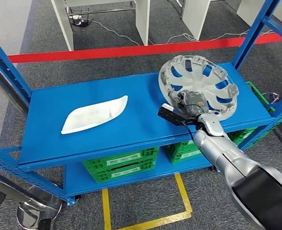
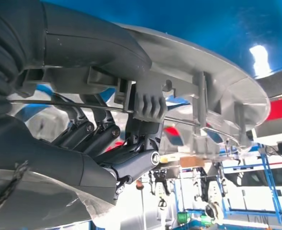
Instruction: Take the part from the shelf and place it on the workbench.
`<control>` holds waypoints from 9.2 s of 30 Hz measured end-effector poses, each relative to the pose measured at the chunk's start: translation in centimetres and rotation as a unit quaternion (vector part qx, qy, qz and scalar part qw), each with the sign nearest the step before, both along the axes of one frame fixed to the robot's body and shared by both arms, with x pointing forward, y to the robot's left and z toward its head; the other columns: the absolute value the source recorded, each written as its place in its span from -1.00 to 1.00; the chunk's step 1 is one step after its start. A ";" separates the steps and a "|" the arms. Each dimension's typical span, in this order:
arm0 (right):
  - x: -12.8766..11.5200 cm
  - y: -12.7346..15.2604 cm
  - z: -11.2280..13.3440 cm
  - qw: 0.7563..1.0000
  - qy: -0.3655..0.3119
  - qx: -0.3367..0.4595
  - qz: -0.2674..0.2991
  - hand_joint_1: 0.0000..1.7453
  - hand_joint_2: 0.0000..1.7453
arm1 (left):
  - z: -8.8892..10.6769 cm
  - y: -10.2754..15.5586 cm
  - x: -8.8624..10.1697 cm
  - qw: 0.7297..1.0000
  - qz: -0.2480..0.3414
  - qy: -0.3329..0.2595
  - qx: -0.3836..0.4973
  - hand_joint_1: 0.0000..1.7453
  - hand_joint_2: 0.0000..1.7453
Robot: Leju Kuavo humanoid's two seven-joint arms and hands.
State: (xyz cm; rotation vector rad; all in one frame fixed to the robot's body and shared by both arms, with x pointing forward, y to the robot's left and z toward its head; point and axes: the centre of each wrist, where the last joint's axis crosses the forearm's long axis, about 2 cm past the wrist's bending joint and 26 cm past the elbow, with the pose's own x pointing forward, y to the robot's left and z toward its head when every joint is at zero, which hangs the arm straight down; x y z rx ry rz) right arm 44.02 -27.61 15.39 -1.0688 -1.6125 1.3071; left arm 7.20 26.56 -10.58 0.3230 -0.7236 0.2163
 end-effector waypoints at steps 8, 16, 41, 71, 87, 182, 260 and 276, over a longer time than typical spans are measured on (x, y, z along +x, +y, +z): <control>-1.0 0.5 -0.5 0.994 -0.081 -0.016 0.072 1.00 1.00 | -0.1 -0.2 -0.4 1.000 0.001 0.012 -0.013 -1.00 -1.00; -3.0 0.6 2.3 0.954 -0.250 0.007 0.166 1.00 1.00 | -0.2 -0.1 -1.1 1.000 -0.003 0.016 -0.020 -1.00 -1.00; -12.2 -2.6 11.7 0.842 -0.521 0.080 0.109 1.00 1.00 | -0.3 0.4 -1.5 0.999 -0.044 0.013 -0.005 -1.00 -1.00; -12.5 -3.5 11.0 0.847 -0.510 0.093 0.115 1.00 1.00 | -0.2 0.4 -1.1 0.999 -0.052 0.011 -0.006 -1.00 -1.00; -11.2 -3.4 7.7 0.874 -0.446 0.154 0.118 1.00 1.00 | -0.2 0.1 -1.4 0.998 -0.052 0.026 -0.008 -1.00 -1.00; -24.9 -5.2 4.1 0.884 -0.440 0.157 0.001 1.00 1.00 | 0.0 -1.3 -0.5 0.989 -0.140 0.051 -0.026 -1.00 -1.00; -22.1 -4.6 2.7 0.889 -0.419 0.185 -0.002 1.00 1.00 | 0.7 -1.1 3.2 0.991 -0.127 0.047 -0.023 -1.00 -1.00; -22.6 -4.7 2.1 0.894 -0.408 0.185 -0.006 1.00 1.00 | 0.6 -0.6 2.9 0.991 -0.122 0.046 -0.014 -1.00 -1.00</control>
